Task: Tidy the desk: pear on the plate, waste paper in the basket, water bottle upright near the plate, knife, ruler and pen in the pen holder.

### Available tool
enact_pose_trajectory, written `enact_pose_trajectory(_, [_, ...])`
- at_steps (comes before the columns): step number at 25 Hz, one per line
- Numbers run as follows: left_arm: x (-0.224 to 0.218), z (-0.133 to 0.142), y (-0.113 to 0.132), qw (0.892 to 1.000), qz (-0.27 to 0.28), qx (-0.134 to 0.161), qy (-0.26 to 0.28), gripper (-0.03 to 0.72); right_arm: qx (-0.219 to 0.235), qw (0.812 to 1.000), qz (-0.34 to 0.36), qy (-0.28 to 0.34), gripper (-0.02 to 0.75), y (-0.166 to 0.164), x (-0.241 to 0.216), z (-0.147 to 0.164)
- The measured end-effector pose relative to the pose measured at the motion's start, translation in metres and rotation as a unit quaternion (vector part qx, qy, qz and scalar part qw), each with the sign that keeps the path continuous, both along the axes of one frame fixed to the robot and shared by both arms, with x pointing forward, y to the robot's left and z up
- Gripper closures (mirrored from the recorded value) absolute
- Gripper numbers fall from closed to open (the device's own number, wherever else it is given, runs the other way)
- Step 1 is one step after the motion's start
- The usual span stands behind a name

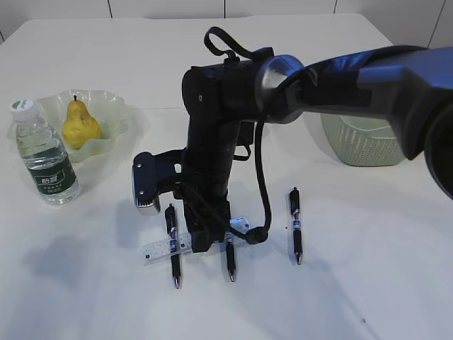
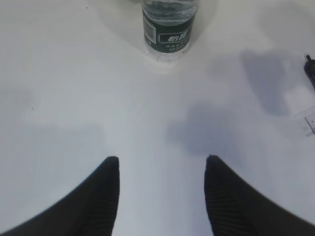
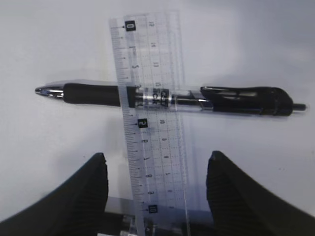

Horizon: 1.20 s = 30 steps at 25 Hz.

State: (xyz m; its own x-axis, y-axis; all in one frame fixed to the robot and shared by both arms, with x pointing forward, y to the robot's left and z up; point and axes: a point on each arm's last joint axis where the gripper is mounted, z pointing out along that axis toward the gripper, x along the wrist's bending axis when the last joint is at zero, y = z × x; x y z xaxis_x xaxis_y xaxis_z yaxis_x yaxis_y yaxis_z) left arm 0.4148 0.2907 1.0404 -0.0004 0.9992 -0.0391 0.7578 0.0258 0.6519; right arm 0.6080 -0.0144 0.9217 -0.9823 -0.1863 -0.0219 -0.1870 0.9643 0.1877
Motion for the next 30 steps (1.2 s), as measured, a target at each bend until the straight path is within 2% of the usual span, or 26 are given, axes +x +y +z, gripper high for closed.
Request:
enact_pose_trajectory(15, [0.000, 0.000, 0.000, 1.000, 0.000, 0.000, 0.000, 0.304, -0.013, 1.000, 0.002, 0.017, 0.237, 0.000, 0.000, -0.019])
enact_pose_trajectory(30, [0.000, 0.000, 0.000, 1.000, 0.000, 0.000, 0.003, 0.304, -0.015, 1.000, 0.003, 0.016, 0.237, 0.000, 0.000, -0.019])
